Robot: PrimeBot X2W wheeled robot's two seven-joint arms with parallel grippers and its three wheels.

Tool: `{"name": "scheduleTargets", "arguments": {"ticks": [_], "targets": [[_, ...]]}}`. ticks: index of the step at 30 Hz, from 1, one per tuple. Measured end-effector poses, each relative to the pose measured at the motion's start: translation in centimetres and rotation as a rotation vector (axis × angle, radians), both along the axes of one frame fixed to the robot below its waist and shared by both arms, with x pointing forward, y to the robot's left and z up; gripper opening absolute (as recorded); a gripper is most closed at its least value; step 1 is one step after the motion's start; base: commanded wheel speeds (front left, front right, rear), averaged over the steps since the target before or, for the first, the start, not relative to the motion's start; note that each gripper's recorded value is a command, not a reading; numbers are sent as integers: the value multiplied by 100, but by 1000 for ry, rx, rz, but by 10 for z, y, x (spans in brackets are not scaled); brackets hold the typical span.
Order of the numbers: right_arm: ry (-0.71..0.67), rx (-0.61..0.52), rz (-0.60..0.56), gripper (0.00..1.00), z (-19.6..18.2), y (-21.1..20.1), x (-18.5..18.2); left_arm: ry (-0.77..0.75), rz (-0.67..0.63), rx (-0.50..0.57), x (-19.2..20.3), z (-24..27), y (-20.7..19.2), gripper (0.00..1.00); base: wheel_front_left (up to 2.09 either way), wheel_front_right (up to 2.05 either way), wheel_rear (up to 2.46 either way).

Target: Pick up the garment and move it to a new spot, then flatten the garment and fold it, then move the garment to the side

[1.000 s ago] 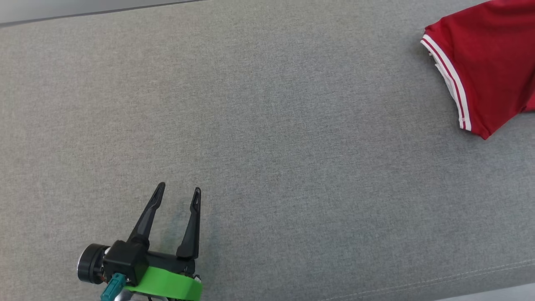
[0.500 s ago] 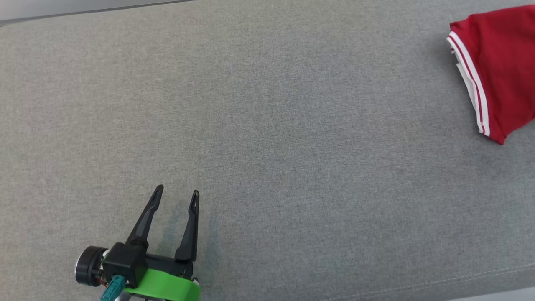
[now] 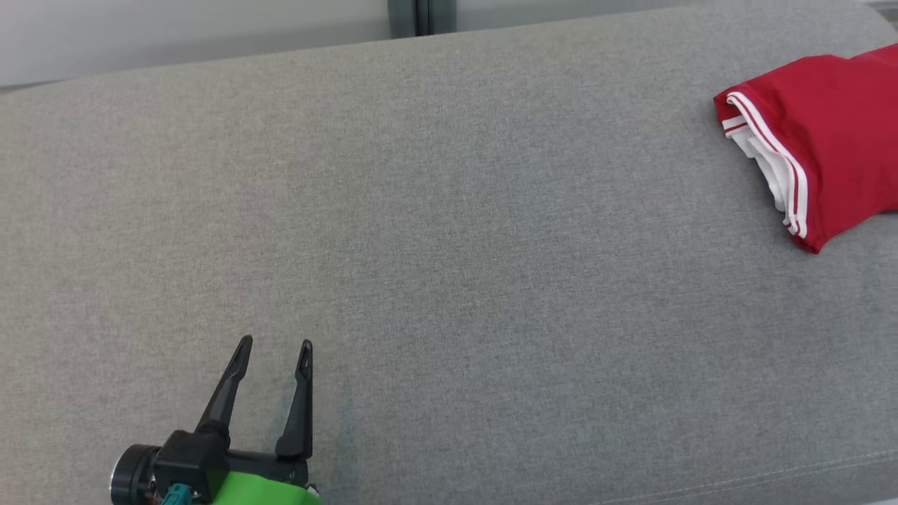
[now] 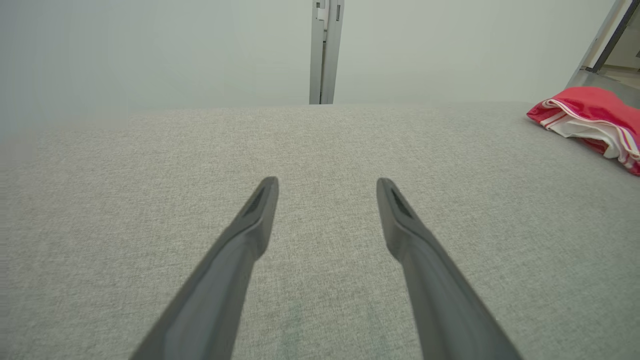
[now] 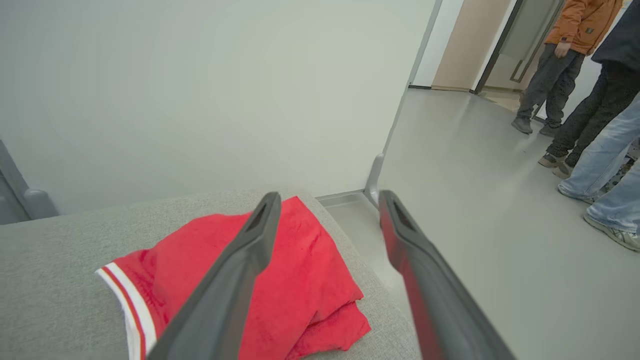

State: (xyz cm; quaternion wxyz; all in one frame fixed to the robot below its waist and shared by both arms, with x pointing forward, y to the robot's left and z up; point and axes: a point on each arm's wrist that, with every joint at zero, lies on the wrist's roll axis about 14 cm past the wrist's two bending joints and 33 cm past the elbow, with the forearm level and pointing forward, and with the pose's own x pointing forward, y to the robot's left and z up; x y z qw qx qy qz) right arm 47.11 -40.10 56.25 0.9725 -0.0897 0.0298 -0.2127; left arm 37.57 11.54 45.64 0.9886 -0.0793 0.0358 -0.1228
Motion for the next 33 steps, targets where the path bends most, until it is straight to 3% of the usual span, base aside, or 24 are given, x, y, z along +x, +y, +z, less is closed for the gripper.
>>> {"name": "scheduleTargets", "arguments": {"ticks": [7,20,32,33], "targets": [[-109,-97,164,100,0,49,-39,-23,86,9,-14,11,24,100,0,0,0],[-172,106,377,100,-42,168,-114,-13,197,-6,-49,10,51,100,0,0,0],[-109,176,435,100,-67,198,-139,3,205,-19,-50,6,53,100,0,0,0],[-110,181,433,0,-67,198,-139,19,206,-24,-52,1,53,0,0,0,0]]}}
